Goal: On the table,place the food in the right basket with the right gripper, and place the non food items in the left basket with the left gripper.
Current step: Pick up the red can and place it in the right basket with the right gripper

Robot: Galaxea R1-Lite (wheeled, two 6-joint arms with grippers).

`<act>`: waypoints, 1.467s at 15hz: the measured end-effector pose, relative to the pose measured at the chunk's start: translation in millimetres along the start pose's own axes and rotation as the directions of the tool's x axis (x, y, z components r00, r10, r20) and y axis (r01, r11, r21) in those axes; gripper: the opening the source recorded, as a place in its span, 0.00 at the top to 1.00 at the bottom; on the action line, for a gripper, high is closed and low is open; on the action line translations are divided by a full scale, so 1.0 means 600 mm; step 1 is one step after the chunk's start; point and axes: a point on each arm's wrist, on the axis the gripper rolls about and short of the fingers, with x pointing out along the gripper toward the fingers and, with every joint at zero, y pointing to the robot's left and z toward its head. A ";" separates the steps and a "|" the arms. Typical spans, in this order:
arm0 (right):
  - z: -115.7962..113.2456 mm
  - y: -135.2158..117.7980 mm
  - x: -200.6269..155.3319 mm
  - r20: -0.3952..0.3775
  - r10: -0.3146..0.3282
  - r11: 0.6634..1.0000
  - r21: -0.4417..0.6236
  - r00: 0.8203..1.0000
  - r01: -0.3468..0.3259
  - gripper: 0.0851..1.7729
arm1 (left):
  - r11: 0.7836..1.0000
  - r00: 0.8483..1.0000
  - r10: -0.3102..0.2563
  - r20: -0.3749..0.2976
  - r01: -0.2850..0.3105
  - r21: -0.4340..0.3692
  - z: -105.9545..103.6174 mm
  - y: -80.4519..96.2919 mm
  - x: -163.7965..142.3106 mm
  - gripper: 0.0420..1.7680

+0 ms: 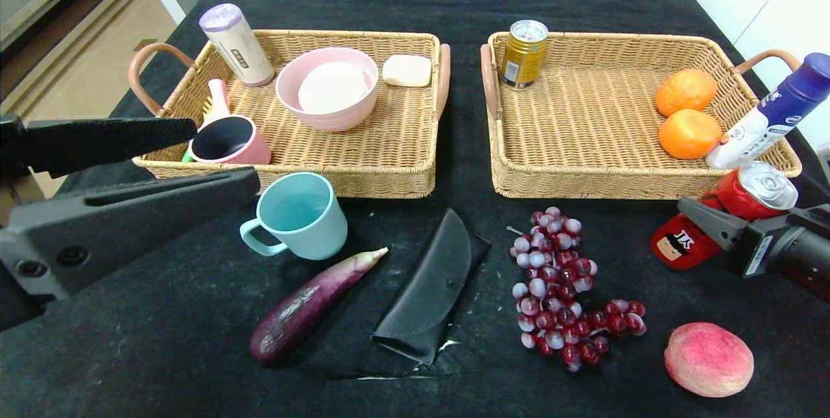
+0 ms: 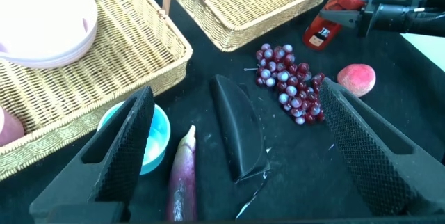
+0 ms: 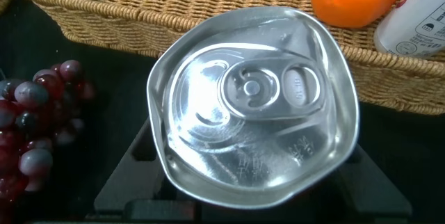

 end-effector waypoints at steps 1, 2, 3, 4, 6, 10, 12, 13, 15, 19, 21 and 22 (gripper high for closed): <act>0.000 0.000 0.000 -0.001 0.000 1.000 0.000 1.000 0.000 0.43 | 1.000 1.000 0.000 0.000 0.000 0.000 0.000 0.000 0.000 0.03; 0.000 0.000 0.000 -0.001 0.001 1.000 0.000 1.000 -0.001 0.43 | 1.000 1.000 0.000 0.000 0.000 0.000 0.000 0.000 0.000 0.03; -0.001 0.000 0.000 -0.001 0.001 1.000 0.000 1.000 -0.001 0.43 | 1.000 1.000 -0.001 0.000 0.001 0.000 0.000 0.000 0.000 0.03; -0.001 0.000 0.000 -0.002 0.002 1.000 0.000 1.000 -0.002 0.43 | 1.000 1.000 -0.001 0.000 0.001 0.000 0.000 0.000 0.000 0.03; -0.001 0.001 -0.001 -0.002 0.004 1.000 0.001 1.000 -0.004 0.43 | 1.000 1.000 -0.001 0.000 0.001 0.000 0.000 0.000 0.000 0.03; 0.011 0.002 -0.005 0.010 0.012 1.000 -0.002 1.000 -0.012 0.43 | 1.000 1.000 -0.003 -0.001 0.003 0.000 -0.001 0.000 0.000 0.03; 0.024 0.002 -0.008 0.002 0.012 1.000 -0.001 1.000 -0.012 0.43 | 1.000 1.000 -0.008 -0.005 0.008 -0.002 -0.002 0.000 0.002 0.03; 0.032 0.002 -0.011 -0.011 0.012 1.000 0.000 1.000 -0.012 0.43 | 1.000 1.000 -0.010 -0.009 0.010 -0.003 -0.003 0.000 0.003 0.03; 0.056 0.003 -0.018 -0.018 0.013 1.000 -0.001 1.000 -0.013 0.43 | 1.000 1.000 -0.013 -0.016 0.013 -0.004 -0.005 0.000 0.005 0.03; 0.118 0.004 -0.029 0.010 0.016 1.000 -0.008 1.000 -0.016 0.43 | 1.000 1.000 -0.018 -0.025 0.018 -0.007 -0.008 0.000 0.009 0.03; 0.151 0.004 -0.030 0.036 0.018 1.000 -0.013 0.999 -0.018 0.43 | 1.000 0.999 -0.020 -0.031 0.019 -0.008 -0.010 0.000 0.012 0.03; 0.163 0.003 -0.027 0.048 0.018 1.000 -0.020 0.999 -0.017 0.43 | 1.000 0.999 -0.020 -0.032 0.019 -0.008 -0.010 0.000 0.012 0.03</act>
